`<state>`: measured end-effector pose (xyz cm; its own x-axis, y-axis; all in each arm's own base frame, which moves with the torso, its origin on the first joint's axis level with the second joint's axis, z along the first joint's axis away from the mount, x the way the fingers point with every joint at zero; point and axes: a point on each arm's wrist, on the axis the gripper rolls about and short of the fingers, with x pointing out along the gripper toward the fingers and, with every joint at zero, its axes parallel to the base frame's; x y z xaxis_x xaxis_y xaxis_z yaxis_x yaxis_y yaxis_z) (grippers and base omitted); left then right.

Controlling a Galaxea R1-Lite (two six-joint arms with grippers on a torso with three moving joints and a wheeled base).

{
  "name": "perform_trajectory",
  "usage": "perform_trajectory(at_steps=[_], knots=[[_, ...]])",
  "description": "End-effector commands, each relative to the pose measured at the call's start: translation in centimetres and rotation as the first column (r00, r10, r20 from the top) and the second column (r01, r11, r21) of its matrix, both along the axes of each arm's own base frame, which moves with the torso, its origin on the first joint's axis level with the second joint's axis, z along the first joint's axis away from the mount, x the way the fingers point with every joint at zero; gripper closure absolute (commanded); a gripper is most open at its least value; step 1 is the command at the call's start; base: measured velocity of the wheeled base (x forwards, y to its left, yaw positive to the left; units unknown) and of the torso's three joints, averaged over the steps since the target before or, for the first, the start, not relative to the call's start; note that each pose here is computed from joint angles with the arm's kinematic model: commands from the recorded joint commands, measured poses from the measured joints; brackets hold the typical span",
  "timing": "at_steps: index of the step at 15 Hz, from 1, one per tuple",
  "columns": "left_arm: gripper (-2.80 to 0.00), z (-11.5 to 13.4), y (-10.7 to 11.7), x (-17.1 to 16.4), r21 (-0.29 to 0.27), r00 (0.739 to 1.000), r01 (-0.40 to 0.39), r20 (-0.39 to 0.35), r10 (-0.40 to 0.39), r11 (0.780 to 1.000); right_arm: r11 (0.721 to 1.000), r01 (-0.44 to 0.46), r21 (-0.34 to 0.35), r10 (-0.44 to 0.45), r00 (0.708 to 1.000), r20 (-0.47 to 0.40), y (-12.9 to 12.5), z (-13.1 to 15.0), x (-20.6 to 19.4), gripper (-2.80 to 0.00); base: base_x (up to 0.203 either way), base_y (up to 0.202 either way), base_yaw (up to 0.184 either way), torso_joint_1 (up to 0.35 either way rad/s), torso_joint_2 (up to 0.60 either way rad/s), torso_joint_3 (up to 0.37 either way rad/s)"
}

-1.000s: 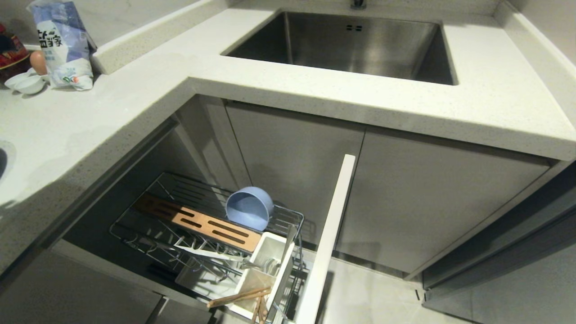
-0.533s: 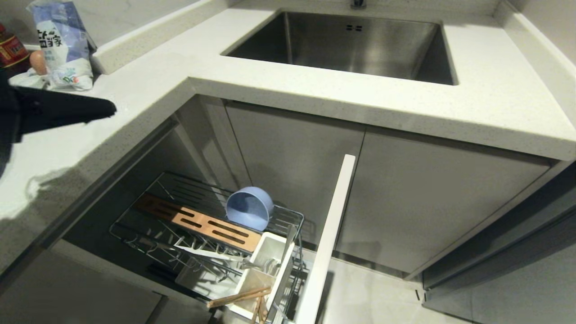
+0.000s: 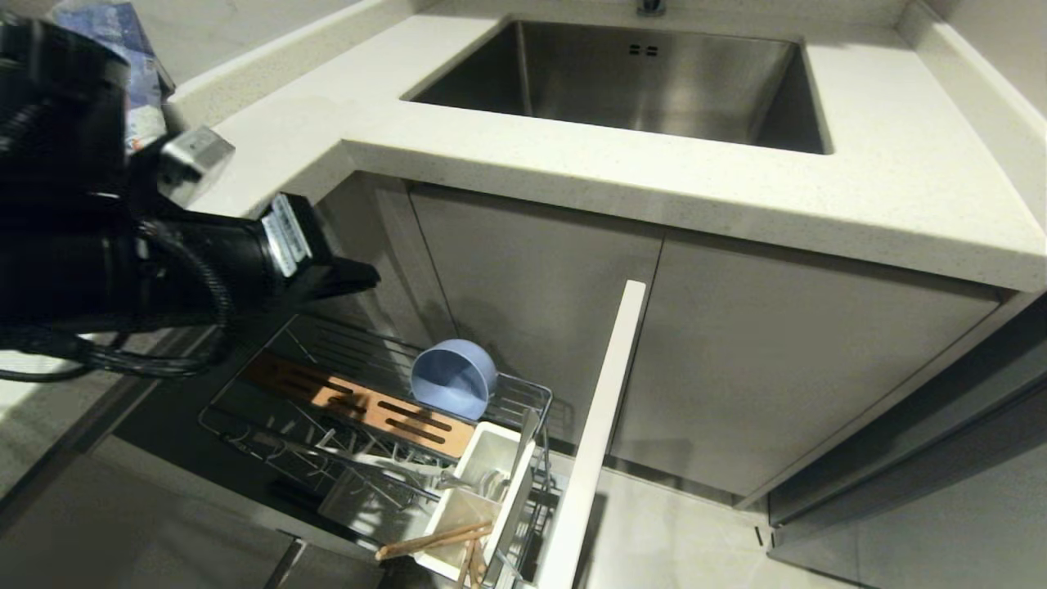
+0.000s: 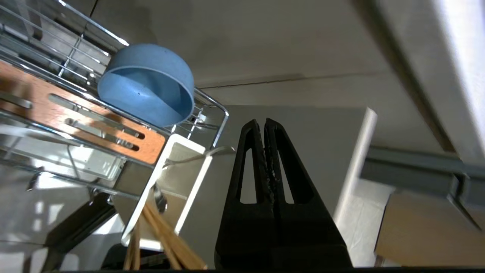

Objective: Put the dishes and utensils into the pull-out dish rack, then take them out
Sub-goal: Take the bowl out of the cupboard

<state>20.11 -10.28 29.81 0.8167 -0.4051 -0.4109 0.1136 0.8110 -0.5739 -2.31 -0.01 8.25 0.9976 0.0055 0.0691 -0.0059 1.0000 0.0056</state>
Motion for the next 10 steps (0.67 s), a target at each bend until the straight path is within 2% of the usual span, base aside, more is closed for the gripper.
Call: perform_trajectory(at_steps=[1, 4, 6, 7, 10], knots=[[0.0, -4.0, -1.9, 3.6, 0.046, 0.995, -0.031, -0.094, 0.035, 0.998, 1.0, -0.001, 0.0, 0.001, 1.0, -0.022, 0.0, -0.6, 0.2, 0.0, 0.0, 0.0, 0.0, 0.0, 0.0, 0.0], [0.0, -7.3, -4.0, 5.4, 0.103, 0.987, -0.079, -0.134, 0.092, 0.992, 1.0, -0.001, 0.0, 0.001, 1.0, -0.022, 0.0, -0.6, 0.2, 0.0, 0.0, 0.0, 0.0, 0.0, 0.0, 0.0], [0.0, -9.3, -5.2, 6.2, 0.134, 0.983, -0.081, -0.155, 0.101, 0.988, 1.0, -0.001, 0.0, 0.001, 1.0, -0.022, 0.0, -0.6, 0.2, 0.0, 0.0, 0.0, 0.0, 0.0, 0.0, 0.0], [-2.8, -10.1, -5.6, 6.6, 0.151, 0.979, -0.09, -0.168, 0.115, 0.984, 1.0, -0.001, 0.0, 0.001, 1.0, -0.022, 0.0, -0.6, 0.2, 0.0, 0.0, 0.0, 0.0, 0.0, 0.0, 0.0], [-2.8, -11.9, -6.7, 8.0, 0.166, 0.974, -0.107, -0.179, 0.137, 0.98, 1.0, -0.001, 0.0, 0.001, 1.0, -0.022, 0.0, -0.6, 0.2, 0.0, 0.0, 0.0, 0.0, 0.0, 0.0, 0.0]])
